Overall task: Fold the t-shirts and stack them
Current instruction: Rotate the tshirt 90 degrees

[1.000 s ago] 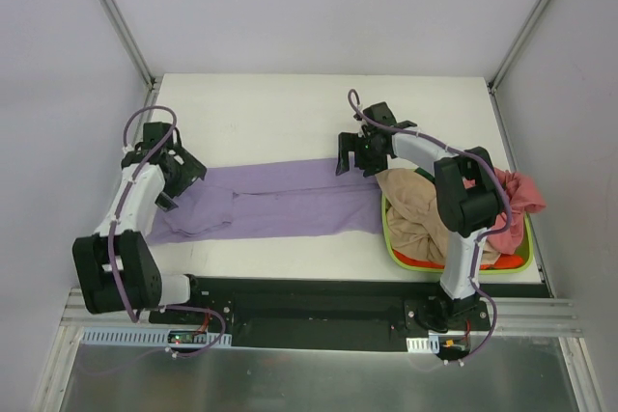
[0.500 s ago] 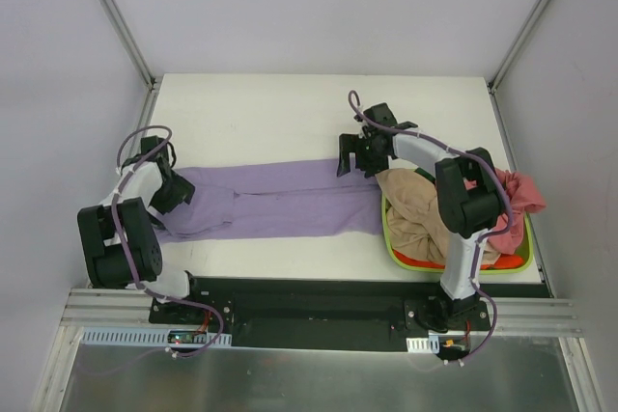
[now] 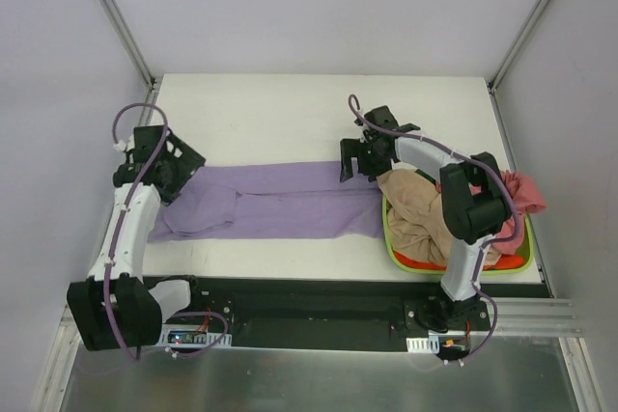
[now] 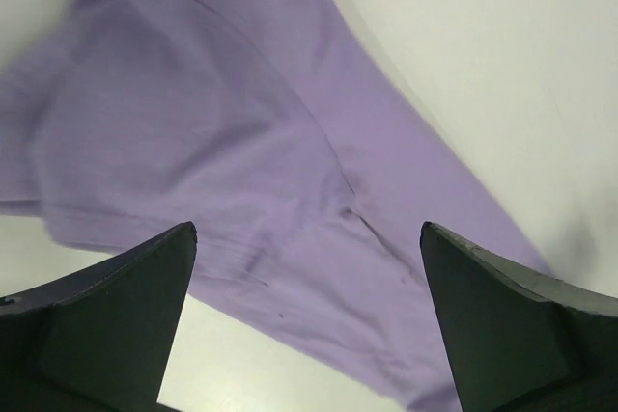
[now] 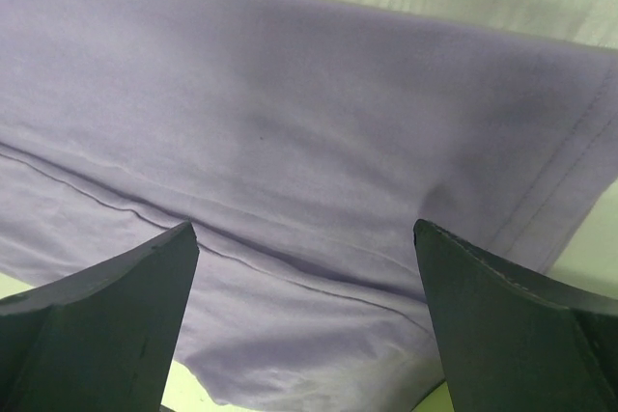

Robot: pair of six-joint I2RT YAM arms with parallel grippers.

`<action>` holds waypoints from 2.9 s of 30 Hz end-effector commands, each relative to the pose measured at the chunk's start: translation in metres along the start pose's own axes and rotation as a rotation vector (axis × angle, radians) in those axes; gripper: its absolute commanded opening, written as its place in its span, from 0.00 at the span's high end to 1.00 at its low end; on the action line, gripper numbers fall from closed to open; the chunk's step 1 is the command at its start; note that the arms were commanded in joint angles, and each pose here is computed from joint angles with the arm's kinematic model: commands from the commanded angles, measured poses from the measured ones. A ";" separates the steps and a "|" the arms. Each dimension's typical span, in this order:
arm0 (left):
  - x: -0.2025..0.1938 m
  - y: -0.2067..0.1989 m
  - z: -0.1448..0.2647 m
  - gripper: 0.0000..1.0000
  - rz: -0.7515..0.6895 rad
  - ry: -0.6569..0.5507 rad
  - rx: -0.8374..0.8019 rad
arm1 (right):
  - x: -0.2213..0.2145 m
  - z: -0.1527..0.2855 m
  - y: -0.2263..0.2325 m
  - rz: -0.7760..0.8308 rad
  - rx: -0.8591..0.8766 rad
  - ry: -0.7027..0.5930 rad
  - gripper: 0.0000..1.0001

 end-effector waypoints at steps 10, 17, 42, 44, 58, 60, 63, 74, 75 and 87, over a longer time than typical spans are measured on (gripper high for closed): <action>-0.056 -0.036 -0.105 0.01 -0.068 0.365 0.069 | -0.002 0.013 0.031 0.138 0.016 0.018 0.04; -0.032 -0.051 -0.159 0.01 -0.021 0.402 0.132 | -0.006 0.002 0.035 0.159 0.010 0.061 0.04; 0.002 -0.290 -0.283 0.01 0.054 0.524 -0.632 | -0.149 0.008 0.187 0.620 0.461 0.380 0.04; -0.008 -0.302 -0.281 0.01 0.034 0.498 -0.682 | -0.146 0.013 0.194 0.650 0.454 0.343 0.04; 0.026 -0.333 -0.227 0.01 -0.107 0.241 -0.765 | -0.115 0.063 0.181 0.618 0.266 -0.028 0.04; 0.042 -0.341 -0.194 0.01 -0.149 0.194 -0.822 | -0.105 0.077 0.177 0.574 0.272 -0.108 0.04; 0.066 -0.348 -0.122 0.01 -0.237 0.124 -0.937 | -0.092 0.092 0.168 0.489 0.330 -0.185 0.04; 0.045 -0.231 0.019 0.01 -0.488 0.037 -0.840 | -0.080 0.128 0.117 0.248 0.192 -0.394 0.04; 0.031 -0.207 0.014 0.01 -0.469 0.055 -0.769 | -0.079 0.137 0.111 0.245 0.161 -0.465 0.04; -0.127 0.019 0.000 0.01 -0.221 0.319 -0.342 | -0.110 0.123 0.102 0.263 0.233 -0.412 0.04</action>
Point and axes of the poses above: each gripper's point midway between its finger pads, its own z axis back along the fingers, its own y axis along the line the jaws close on, x = y × z, the point moved 9 cm from there along z, back along the fingers, and after that the axes turned 3 degrees about -z, right-handed, at the moved point
